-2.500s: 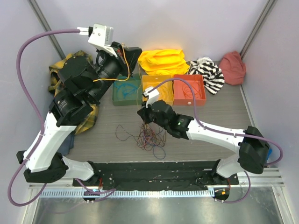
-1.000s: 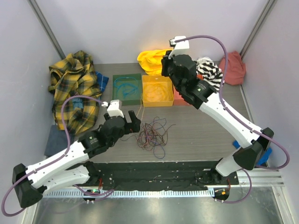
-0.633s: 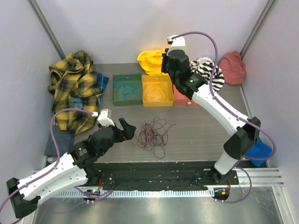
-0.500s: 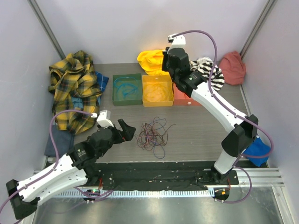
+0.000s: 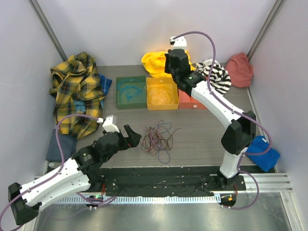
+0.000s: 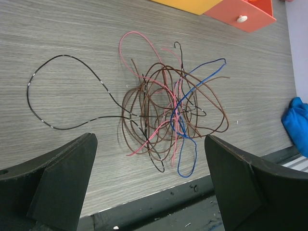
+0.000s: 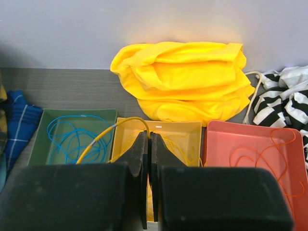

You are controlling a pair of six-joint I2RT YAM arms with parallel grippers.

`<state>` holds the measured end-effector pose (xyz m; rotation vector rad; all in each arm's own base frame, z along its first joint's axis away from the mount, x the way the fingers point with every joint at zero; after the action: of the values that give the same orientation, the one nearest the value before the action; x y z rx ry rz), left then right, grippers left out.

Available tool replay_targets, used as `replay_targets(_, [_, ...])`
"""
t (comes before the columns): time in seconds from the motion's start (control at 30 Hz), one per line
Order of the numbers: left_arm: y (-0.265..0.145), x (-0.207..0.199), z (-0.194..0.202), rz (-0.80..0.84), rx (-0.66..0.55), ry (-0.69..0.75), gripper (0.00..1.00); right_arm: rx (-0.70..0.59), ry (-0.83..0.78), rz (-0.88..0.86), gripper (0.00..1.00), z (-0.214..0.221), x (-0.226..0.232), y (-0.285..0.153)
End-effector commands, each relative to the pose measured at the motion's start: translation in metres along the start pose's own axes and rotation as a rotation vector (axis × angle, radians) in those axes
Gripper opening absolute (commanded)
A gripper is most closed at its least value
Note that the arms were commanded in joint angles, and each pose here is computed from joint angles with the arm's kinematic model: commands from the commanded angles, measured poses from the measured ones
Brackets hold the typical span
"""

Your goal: Untangle the cables

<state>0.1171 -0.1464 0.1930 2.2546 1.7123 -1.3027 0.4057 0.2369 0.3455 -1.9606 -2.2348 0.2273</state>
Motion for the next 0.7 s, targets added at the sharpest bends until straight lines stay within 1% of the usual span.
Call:
replay_targets(0.0, [0.000, -0.002, -0.002, 0.019, -0.018, -0.021, 1.00, -0.061, 0.051, -0.004, 0.01, -0.015, 0.000, 0.006])
replay_targets(0.47, [0.007, 0.003, 0.007, 0.001, 0.005, -0.007, 1.00, 0.066, 0.037, 0.000, 0.01, 0.048, 0.005, 0.055])
replay_targets(0.67, [0.009, 0.004, 0.008, -0.006, 0.010, -0.005, 1.00, 0.098, 0.039, -0.016, 0.01, 0.066, 0.011, 0.068])
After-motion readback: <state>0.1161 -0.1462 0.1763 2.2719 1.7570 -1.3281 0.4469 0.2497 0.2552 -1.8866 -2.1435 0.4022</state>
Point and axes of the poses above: each gripper's point midway between its finger pads, its own y axis out along the fingers, its own x axis along the line the jaws close on, z = x × y, the point moved 9 cm from there along -y, back along the fingers, and after that the axes turned 5 degrees about -y, right-handed, at the moved point
